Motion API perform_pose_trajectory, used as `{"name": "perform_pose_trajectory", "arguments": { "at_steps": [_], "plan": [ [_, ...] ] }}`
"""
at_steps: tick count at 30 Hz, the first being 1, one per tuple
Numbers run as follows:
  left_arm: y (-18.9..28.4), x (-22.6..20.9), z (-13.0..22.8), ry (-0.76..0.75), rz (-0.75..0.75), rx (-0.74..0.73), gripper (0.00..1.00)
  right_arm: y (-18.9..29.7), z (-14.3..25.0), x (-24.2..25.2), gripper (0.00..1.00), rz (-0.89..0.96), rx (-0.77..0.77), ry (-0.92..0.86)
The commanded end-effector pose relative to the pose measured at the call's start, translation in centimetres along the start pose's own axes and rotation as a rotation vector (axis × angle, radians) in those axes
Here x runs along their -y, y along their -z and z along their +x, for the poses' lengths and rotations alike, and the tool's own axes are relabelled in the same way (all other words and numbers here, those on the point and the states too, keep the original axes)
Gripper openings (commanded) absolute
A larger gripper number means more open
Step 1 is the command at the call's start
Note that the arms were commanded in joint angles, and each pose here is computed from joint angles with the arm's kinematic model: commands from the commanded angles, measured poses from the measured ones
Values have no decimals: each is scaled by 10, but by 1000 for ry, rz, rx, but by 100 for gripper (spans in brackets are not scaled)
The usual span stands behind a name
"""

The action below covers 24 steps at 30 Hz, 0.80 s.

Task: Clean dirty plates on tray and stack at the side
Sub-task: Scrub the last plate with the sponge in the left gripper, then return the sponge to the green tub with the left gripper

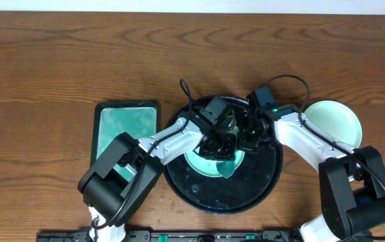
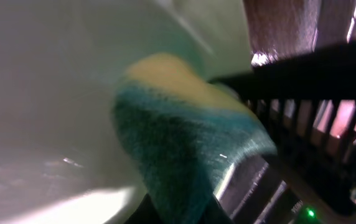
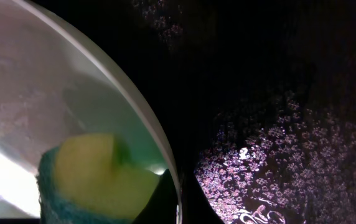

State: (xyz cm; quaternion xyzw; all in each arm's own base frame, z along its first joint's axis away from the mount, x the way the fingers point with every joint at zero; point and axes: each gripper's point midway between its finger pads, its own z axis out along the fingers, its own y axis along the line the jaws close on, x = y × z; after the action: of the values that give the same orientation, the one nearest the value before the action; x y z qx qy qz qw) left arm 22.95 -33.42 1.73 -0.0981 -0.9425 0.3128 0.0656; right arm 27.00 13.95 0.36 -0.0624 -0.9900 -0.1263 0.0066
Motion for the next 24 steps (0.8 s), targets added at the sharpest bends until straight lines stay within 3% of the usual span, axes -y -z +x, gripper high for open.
{"name": "perform_pose_trajectory", "arguments": {
  "at_steps": [1,6,9,11,19,24],
  "plan": [
    [-2,-17,15,105,-32,-64,7,-4,-4,12,1,53,15,-54],
    [22,-93,12,206,-409,34,7,-4,-3,12,1,53,14,-53],
    [61,-134,10,234,-656,107,7,-4,-4,12,1,53,15,-49],
    [83,-141,8,240,-731,142,7,-4,-4,12,1,54,15,-49],
    [169,-122,1,256,-675,330,7,-3,-4,17,1,79,22,-52],
    [238,-138,-2,321,-640,483,7,-3,-4,17,1,79,21,-56]
  ]
}}
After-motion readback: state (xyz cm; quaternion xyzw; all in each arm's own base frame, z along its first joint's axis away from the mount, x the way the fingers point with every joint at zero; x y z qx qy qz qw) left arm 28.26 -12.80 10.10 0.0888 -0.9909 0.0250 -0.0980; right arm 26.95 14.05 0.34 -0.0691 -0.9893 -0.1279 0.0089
